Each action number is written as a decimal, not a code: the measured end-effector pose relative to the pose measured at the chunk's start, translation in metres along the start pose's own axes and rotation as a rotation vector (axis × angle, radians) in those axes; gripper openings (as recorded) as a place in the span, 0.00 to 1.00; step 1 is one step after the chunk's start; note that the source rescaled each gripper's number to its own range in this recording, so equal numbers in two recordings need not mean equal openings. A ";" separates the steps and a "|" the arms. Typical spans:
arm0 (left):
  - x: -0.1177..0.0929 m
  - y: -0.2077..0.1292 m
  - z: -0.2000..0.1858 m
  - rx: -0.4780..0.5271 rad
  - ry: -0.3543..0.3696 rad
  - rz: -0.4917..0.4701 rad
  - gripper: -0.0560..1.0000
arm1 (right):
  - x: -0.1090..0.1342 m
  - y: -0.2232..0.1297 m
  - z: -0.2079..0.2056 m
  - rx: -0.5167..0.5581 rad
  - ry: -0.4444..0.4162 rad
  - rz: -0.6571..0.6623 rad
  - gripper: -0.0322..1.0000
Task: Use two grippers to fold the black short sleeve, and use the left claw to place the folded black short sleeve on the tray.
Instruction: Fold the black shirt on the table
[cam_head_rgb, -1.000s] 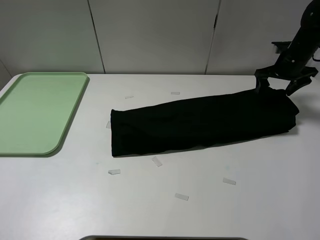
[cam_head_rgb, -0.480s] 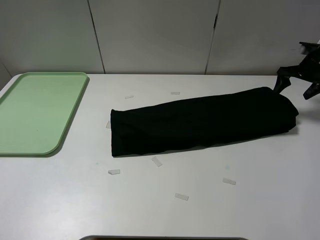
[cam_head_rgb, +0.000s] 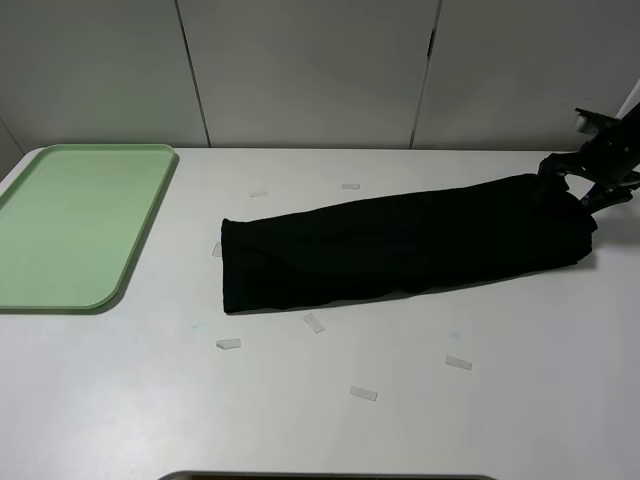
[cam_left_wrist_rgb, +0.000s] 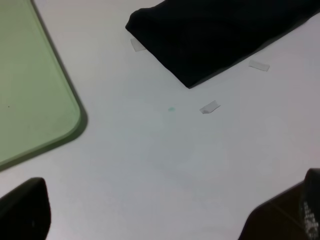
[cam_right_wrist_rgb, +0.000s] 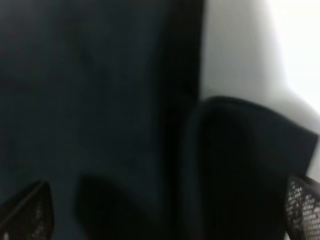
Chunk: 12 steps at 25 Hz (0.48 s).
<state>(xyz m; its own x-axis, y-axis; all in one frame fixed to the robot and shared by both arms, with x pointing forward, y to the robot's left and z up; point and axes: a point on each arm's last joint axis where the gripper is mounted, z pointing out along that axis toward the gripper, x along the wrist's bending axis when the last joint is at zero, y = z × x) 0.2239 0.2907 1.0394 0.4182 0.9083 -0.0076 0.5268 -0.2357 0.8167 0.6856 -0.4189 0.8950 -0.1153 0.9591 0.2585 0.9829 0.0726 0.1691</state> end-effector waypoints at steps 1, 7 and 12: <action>0.000 0.000 0.000 0.000 0.000 0.000 1.00 | -0.003 -0.001 0.004 0.007 0.003 0.006 1.00; 0.000 0.000 0.000 0.000 0.000 0.000 1.00 | -0.007 -0.003 0.018 0.021 0.038 0.035 1.00; 0.000 0.000 0.000 0.000 0.000 0.000 1.00 | -0.002 -0.002 0.020 0.013 0.123 0.074 1.00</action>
<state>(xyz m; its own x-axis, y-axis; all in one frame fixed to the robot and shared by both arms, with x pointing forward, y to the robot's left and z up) 0.2239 0.2907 1.0394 0.4182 0.9083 -0.0076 0.5268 -0.2357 0.8167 0.6868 -0.4150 0.8748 -0.0586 0.9212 0.3848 0.9910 0.0073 0.1335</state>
